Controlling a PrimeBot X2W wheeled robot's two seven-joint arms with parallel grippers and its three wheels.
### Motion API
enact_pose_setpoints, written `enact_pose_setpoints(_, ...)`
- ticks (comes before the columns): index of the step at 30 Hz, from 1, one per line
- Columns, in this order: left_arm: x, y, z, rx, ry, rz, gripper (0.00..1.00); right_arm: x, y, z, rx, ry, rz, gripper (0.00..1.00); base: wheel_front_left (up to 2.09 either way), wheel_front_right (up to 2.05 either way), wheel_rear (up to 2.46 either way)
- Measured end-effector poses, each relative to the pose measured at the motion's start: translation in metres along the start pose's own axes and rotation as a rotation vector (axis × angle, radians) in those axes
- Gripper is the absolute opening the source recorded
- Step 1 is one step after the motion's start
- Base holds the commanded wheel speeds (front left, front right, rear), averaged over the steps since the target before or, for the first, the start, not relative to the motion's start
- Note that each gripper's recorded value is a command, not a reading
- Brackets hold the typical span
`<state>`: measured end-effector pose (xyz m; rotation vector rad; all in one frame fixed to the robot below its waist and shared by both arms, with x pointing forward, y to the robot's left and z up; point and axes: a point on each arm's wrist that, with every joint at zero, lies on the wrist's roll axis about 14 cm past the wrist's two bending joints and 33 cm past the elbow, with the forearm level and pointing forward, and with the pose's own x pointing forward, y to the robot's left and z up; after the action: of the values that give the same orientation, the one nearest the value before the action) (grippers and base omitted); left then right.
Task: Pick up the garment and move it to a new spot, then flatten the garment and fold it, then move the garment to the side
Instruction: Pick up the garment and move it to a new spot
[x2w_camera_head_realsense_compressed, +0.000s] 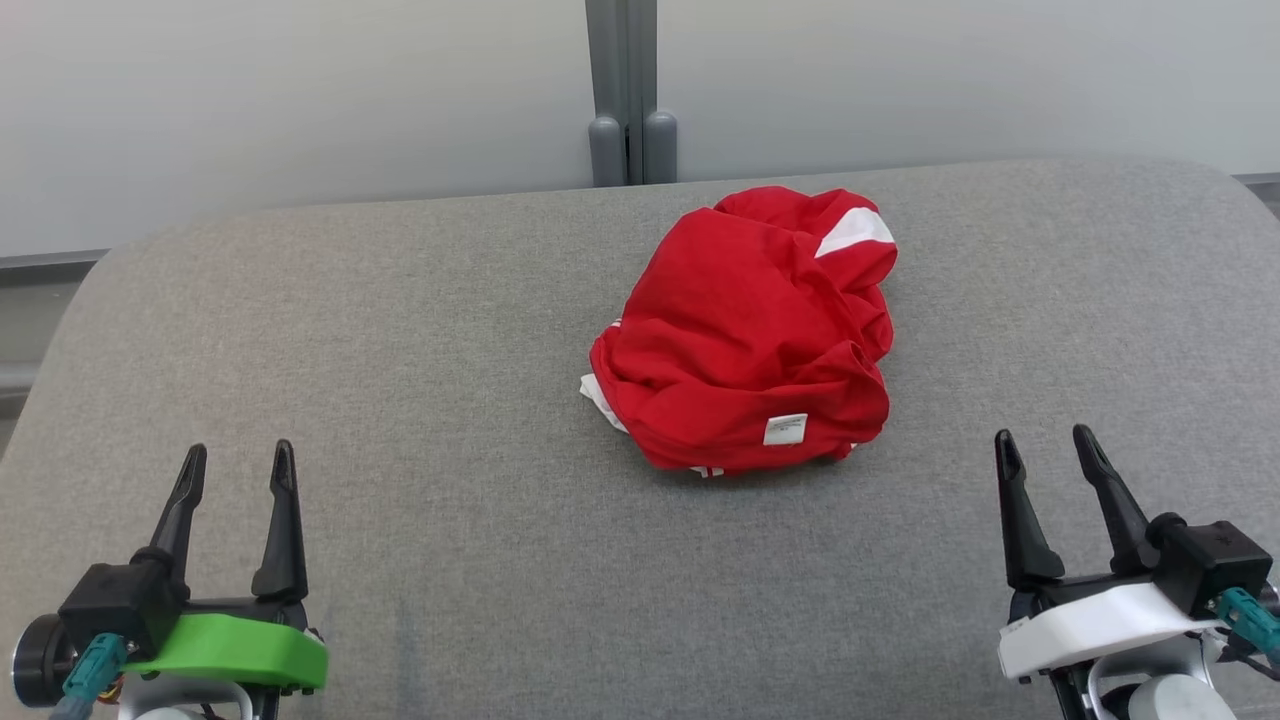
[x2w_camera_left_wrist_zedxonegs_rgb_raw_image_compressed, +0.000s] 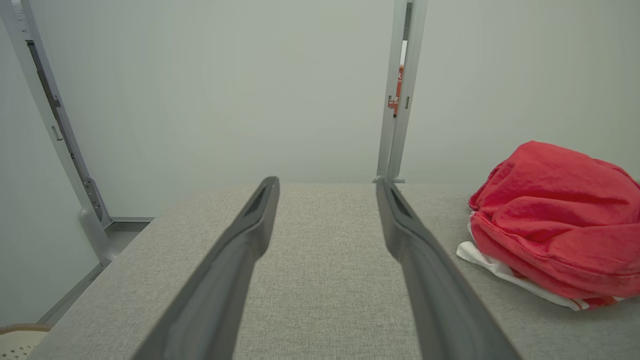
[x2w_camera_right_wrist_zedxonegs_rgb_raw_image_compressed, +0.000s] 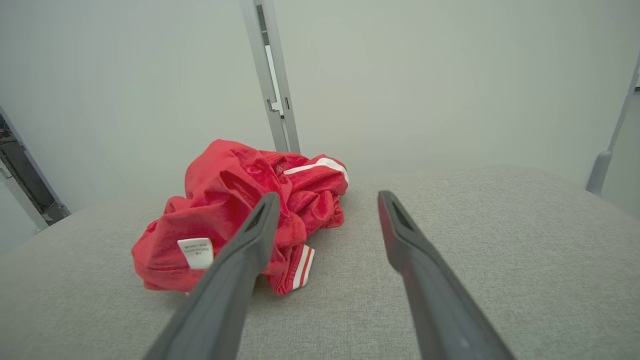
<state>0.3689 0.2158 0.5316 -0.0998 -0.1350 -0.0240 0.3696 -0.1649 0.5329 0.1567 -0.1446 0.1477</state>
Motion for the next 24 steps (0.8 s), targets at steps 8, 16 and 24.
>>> enact_pose_setpoints(8,-0.003,-0.001,-0.01,0.005,0.025,-0.009,1.0,-0.001,0.01,-0.008,0.0,0.033,0.033,1.0,0.0,0.0,0.0)
enact_pose_setpoints(16,-0.004,0.003,-0.014,0.006,0.034,-0.001,1.0,0.0,0.013,-0.013,0.002,0.05,0.041,1.0,0.0,0.0,0.0)
enact_pose_setpoints(24,-0.005,0.002,-0.018,-0.001,0.046,0.001,1.0,0.0,0.013,-0.015,0.003,0.056,0.043,1.0,0.0,0.0,0.0)
